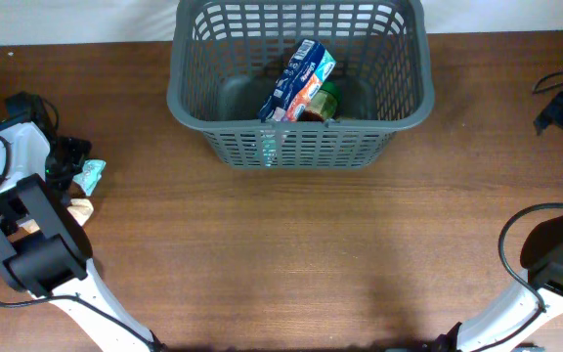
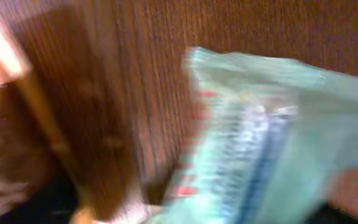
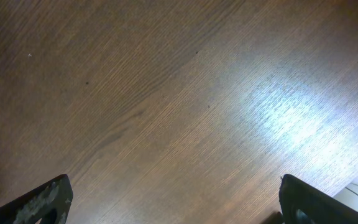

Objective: Pack container
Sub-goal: 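Lower the left gripper onto the teal wipes and Panini bag, close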

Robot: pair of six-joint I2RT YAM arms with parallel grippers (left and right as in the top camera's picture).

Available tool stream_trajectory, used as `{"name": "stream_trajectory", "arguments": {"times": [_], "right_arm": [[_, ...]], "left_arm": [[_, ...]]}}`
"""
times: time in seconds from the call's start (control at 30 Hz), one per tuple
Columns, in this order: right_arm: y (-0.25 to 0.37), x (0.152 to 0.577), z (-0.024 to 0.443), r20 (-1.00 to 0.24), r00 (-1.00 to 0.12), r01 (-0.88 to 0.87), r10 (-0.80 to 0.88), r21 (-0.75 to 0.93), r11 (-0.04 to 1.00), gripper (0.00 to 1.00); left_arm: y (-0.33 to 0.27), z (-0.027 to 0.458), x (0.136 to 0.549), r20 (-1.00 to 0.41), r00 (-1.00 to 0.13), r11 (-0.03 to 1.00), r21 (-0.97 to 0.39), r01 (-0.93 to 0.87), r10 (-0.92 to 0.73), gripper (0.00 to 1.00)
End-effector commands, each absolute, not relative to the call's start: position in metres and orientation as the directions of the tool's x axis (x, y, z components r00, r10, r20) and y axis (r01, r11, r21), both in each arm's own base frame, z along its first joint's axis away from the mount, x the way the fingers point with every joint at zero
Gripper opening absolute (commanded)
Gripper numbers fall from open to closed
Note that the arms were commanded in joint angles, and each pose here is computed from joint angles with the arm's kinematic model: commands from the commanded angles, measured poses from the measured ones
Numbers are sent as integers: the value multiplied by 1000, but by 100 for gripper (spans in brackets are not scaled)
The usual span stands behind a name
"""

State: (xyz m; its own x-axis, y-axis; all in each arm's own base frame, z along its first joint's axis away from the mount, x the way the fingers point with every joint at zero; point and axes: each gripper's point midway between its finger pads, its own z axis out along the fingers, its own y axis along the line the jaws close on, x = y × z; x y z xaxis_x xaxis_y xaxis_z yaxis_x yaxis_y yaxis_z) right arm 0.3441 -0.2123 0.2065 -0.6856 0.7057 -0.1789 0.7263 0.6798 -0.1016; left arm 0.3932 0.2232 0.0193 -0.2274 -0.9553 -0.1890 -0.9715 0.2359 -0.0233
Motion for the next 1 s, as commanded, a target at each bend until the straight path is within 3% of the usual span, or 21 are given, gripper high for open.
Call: {"name": "stream_trajectory", "arguments": {"times": [0.0,0.1,0.13,0.47,0.63,0.97], "right_arm": [[-215,341,209,-188,-678,733,710,-114,670,99],[-215,341,209,-188,-678,733,710,-114,670,99],[-215,341,209,-188,-678,733,710,-114,670,99],[-215,341,209,-188,-678,733,710,-114,670,99],[-215,341,209,-188,-678,733,710,-114,670,99],[-215,341,209,-188,-678,733,710,-114,670,99]], "left_arm": [[224,10,391,-182,-228,233,-6,-972,-956,47],[223,10,392,-176,-228,234,-12,-972,-958,10],[223,10,392,-176,-229,234,-12,-972,-957,3],[212,10,398,-122,-234,243,-61,-968,-965,2],[205,24,407,-94,-294,303,-109,-947,-951,2],[215,127,428,-259,-352,411,-223,-884,-899,2]]}}
